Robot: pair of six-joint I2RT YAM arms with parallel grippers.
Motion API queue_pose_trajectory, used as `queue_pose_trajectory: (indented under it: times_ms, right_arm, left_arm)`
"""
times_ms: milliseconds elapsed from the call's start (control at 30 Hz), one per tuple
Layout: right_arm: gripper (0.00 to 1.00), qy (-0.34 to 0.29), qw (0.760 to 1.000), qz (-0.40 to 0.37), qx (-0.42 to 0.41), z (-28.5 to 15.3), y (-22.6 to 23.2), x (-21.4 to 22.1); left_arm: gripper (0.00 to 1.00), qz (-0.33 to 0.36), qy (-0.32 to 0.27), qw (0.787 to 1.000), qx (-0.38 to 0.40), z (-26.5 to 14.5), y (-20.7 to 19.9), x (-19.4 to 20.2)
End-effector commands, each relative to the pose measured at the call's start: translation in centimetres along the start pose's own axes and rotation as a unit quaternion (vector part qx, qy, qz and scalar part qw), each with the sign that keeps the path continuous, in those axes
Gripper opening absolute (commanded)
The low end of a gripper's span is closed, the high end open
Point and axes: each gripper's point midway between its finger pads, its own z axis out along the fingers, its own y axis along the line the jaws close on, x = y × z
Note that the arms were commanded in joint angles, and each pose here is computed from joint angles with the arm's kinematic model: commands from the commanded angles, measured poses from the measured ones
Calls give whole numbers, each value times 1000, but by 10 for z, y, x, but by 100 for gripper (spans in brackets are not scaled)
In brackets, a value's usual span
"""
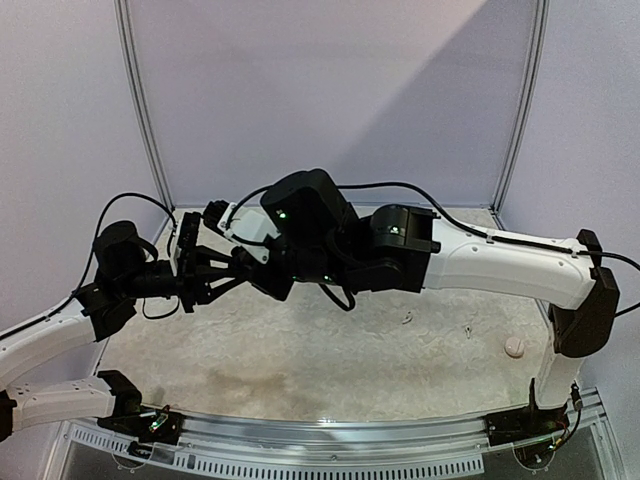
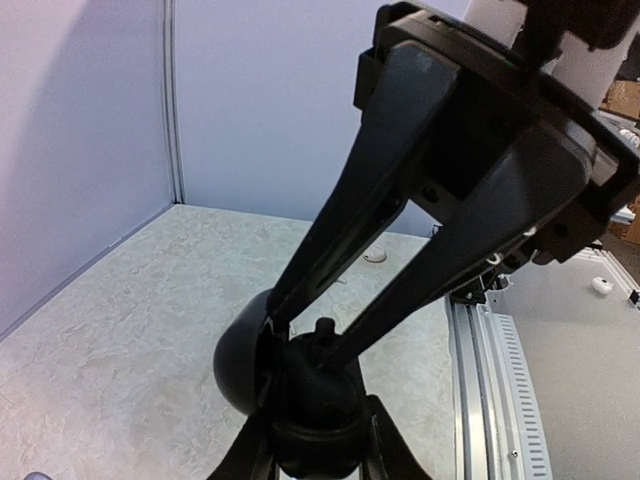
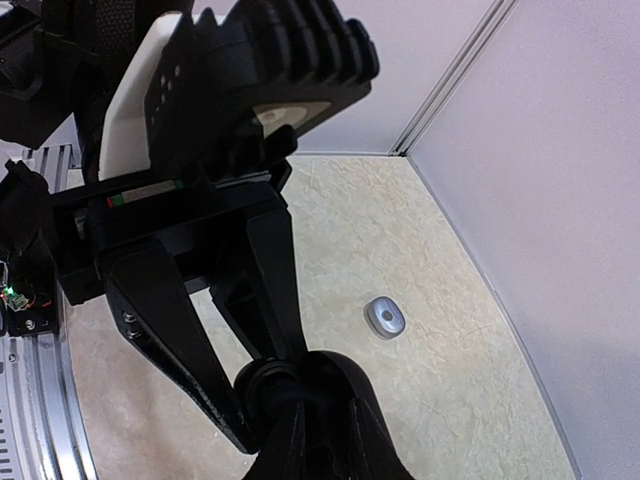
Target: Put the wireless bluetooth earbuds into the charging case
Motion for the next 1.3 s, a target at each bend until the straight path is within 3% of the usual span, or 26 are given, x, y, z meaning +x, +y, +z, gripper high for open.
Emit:
queue_pose_trajectory:
  times_ms: [0, 333, 800, 1267]
  right_arm:
    - [16, 56, 998, -12, -23, 17, 16, 31]
    - [21, 74, 997, -17, -15, 12, 11, 36]
    - [32, 52, 998, -17, -30, 5, 12, 23]
    - [32, -58, 996, 45, -59, -40, -9, -25]
  left_arm:
    - [0, 42, -37, 998, 6, -1, -7, -25]
    - [0, 40, -38, 998, 2, -2, -6, -25]
    - [0, 41, -35, 999, 5, -2, -7, -23]
    - [0, 42, -28, 999, 9, -1, -7, -17]
